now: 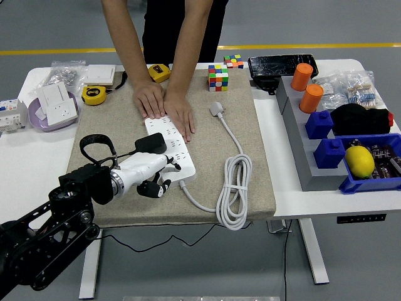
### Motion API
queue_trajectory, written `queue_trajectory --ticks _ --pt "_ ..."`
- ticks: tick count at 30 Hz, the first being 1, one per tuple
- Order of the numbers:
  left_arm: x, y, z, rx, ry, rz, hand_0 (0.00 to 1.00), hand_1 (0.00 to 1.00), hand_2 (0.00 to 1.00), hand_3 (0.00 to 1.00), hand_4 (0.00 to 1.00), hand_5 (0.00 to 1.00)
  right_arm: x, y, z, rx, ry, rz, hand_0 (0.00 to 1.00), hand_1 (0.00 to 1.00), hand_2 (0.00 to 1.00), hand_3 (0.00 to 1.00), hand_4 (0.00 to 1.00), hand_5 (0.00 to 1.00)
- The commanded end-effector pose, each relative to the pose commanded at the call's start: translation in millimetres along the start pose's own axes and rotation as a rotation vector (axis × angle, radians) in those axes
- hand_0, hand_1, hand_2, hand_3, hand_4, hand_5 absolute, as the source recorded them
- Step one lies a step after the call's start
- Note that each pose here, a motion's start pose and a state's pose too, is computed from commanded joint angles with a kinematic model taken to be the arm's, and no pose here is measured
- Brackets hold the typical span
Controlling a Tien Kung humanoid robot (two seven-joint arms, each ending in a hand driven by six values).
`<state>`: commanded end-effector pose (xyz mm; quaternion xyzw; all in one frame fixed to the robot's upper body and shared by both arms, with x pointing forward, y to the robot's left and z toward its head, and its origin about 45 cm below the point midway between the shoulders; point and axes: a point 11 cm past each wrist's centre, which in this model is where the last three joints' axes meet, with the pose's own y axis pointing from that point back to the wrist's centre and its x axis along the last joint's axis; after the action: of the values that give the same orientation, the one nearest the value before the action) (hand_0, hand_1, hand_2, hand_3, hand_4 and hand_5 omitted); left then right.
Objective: Pick up the plug,place it near the board,insert it into the board,press the button
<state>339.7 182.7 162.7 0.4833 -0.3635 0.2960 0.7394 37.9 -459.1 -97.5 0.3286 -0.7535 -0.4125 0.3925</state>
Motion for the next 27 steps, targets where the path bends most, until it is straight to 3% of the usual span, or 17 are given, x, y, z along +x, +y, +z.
queue_trajectory --ticks 12,20,27 --pt "-4.0 -1.3 -5.5 0.021 -0.004 -0.019 0.158 0.036 0.152 0.775 0.421 0.093 0.3 0.0 -0.2 0.0 -0.001 0.001 0.933 0.88 0.829 0.803 0.998 0.998" --pt "3.4 0.0 2.4 -0.012 0.008 0.016 0.158 0.036 0.152 0.766 0.422 0.084 -0.6 -0.1 -1.3 0.002 -0.002 0.0 0.933 0.881 0.829 0.803 0.998 0.998" --pt "1.8 -0.5 -0.1 -0.005 0.008 0.012 0.158 0.036 0.152 0.766 0.422 0.082 0.0 -0.1 -1.5 0.003 -0.001 0.001 0.933 0.881 0.829 0.803 0.998 0.998"
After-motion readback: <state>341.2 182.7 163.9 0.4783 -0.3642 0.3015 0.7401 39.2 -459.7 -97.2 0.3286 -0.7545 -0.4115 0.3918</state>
